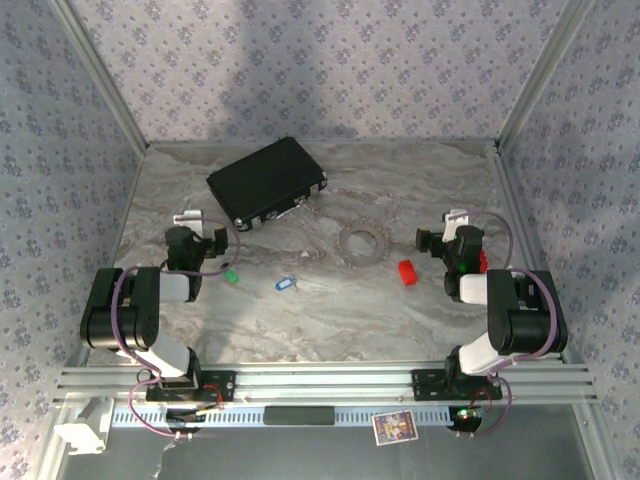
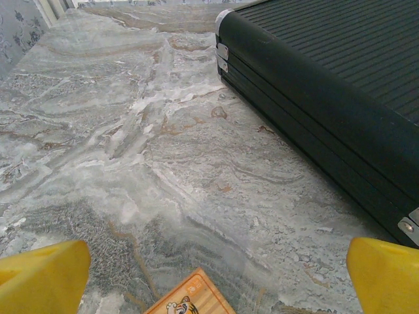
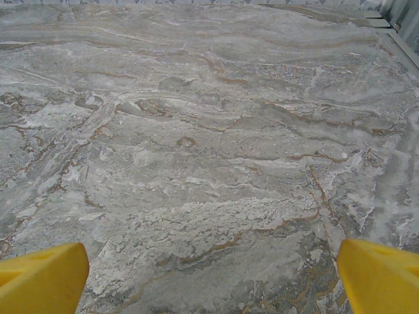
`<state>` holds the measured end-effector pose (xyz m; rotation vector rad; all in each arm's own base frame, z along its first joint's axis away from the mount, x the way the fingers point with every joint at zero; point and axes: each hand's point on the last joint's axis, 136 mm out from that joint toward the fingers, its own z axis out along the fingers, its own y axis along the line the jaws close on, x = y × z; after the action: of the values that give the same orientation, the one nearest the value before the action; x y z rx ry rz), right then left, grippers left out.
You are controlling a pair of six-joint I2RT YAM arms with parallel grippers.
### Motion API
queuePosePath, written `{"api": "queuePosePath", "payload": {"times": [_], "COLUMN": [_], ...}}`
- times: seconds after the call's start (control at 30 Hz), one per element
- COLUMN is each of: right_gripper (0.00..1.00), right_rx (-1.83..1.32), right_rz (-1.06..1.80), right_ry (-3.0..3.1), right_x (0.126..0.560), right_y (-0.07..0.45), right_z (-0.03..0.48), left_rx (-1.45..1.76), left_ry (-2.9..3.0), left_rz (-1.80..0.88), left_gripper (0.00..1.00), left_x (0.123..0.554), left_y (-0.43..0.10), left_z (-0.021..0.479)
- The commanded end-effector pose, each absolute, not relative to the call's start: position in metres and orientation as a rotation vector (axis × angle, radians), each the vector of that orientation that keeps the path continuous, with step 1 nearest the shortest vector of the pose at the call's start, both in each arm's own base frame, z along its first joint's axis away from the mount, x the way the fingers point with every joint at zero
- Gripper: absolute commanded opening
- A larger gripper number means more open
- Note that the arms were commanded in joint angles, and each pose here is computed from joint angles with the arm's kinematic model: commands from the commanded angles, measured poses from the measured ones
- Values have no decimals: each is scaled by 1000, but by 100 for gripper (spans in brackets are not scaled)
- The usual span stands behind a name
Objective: Put the keys on the keyring
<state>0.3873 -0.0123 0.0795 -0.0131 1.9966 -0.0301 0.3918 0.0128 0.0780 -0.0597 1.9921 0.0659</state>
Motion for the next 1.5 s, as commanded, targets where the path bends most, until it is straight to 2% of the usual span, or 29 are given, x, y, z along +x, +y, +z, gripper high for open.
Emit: {"api": "queuePosePath", "payload": {"times": [0.0, 0.1, 0.17, 0.2, 0.43, 0.47, 0.57, 0.73, 0.87, 0.93, 1.2, 1.47], "right_gripper": [99, 98, 87, 86, 86, 83, 82, 76, 64, 61, 43, 40], "right_rx": [8, 8, -20, -26, 191, 176, 141, 189, 209, 185, 124, 13], "right_rz": [-31, -26, -1, 0, -48, -12, -12, 183, 256, 289, 478, 654], "right_ry": [1987, 1985, 1995, 1998, 2049, 2062, 2092, 2220, 2421, 2469, 2631, 2715], "right_x": [392, 391, 392, 393, 380, 378, 373, 371, 358, 349, 307, 286], "right_y": [-15, -15, -11, -10, -24, -16, 3, 41, 81, 104, 175, 213], "right_z": [83, 83, 85, 89, 126, 129, 140, 145, 131, 126, 105, 81], "left_rx": [-65, -54, 23, 47, -26, -43, -119, -121, -114, -125, -60, -116], "left_ry": [1965, 1963, 1960, 1950, 2003, 2004, 2000, 2107, 2126, 2134, 2160, 2169], "left_rz": [45, 20, -38, -54, -35, -30, -53, -214, -321, -363, -393, -516], "left_gripper": [100, 100, 96, 94, 96, 95, 95, 95, 93, 92, 91, 89], "left_x": [399, 398, 398, 397, 384, 381, 371, 355, 348, 344, 319, 300], "left_y": [13, 11, -1, -5, 1, 2, 5, -19, -43, -56, -116, -152], "left_z": [88, 89, 92, 97, 134, 139, 150, 156, 163, 165, 155, 134]}}
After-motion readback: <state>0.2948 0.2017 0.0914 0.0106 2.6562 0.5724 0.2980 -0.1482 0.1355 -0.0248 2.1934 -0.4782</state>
